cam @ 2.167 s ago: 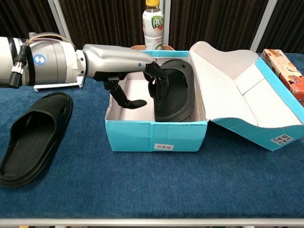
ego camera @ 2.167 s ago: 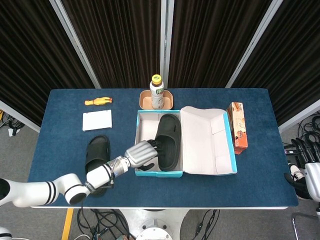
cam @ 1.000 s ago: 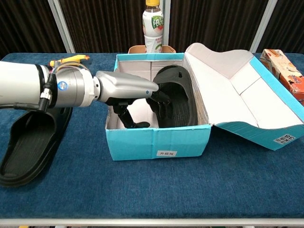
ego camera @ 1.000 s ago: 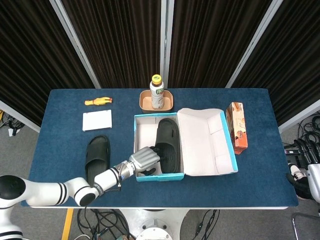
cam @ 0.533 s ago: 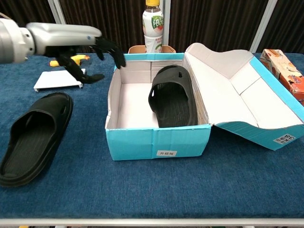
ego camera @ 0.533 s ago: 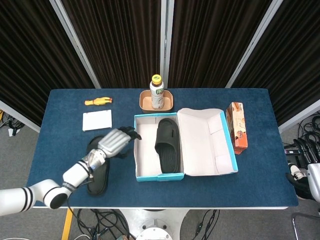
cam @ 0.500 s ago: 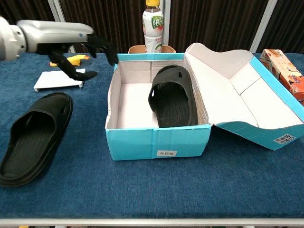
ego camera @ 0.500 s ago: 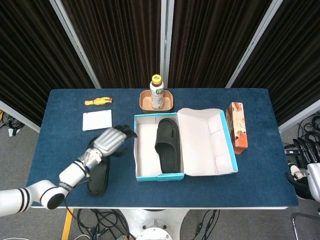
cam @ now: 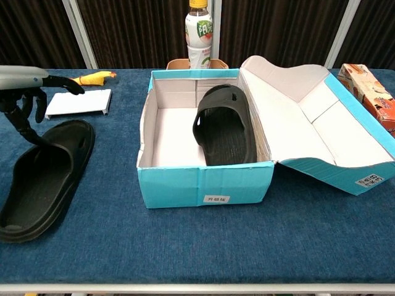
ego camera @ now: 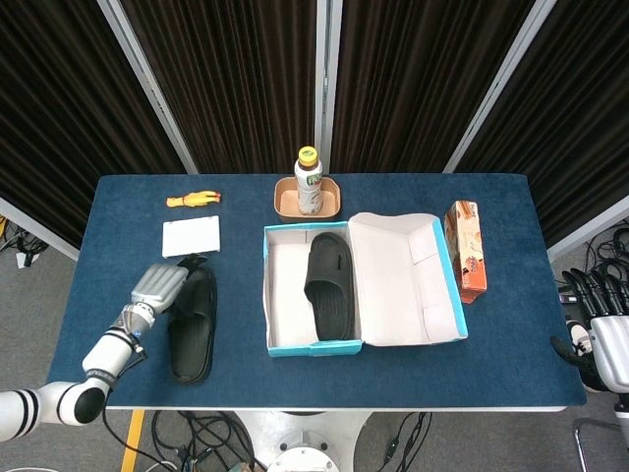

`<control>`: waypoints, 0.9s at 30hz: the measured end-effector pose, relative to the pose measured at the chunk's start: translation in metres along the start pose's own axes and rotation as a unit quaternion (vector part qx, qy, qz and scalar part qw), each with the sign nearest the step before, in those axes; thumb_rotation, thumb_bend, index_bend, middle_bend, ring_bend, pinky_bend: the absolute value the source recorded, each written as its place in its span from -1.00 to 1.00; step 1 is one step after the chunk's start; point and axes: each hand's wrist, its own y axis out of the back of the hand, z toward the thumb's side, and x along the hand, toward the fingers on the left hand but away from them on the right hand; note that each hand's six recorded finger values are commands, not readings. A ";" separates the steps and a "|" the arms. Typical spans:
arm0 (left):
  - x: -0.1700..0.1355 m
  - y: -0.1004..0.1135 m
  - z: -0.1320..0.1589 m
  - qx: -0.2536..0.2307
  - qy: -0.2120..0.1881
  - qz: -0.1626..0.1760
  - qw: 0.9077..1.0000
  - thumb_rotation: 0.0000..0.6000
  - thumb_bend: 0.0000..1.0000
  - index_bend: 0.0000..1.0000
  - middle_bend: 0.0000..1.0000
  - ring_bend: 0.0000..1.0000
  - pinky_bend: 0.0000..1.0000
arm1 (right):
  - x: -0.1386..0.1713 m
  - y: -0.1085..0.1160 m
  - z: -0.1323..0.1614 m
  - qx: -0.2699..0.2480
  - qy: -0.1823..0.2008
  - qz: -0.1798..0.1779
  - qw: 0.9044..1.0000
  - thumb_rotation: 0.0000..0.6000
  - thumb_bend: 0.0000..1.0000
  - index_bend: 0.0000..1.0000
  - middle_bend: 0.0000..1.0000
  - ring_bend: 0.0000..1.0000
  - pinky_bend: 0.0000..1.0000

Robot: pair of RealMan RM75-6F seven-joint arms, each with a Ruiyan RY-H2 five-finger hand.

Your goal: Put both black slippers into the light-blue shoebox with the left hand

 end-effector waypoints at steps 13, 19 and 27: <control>0.006 -0.023 -0.018 -0.013 0.039 -0.044 0.998 1.00 -0.92 -0.90 -0.99 0.12 0.16 | 0.000 -0.002 0.001 -0.002 0.000 0.002 1.000 1.00 -0.76 -1.00 -0.84 -1.00 -0.91; 0.013 -0.032 -0.022 -0.024 0.052 -0.068 0.996 1.00 -0.95 -0.47 -0.47 0.40 0.38 | 0.001 -0.002 -0.001 -0.003 -0.002 0.002 1.000 1.00 -0.76 -1.00 -0.84 -1.00 -0.91; 0.016 -0.021 -0.029 -0.059 0.066 -0.034 0.995 1.00 -0.93 -0.06 -0.06 0.57 0.58 | 0.002 -0.002 -0.003 -0.005 -0.004 -0.001 1.000 1.00 -0.76 -1.00 -0.84 -1.00 -0.91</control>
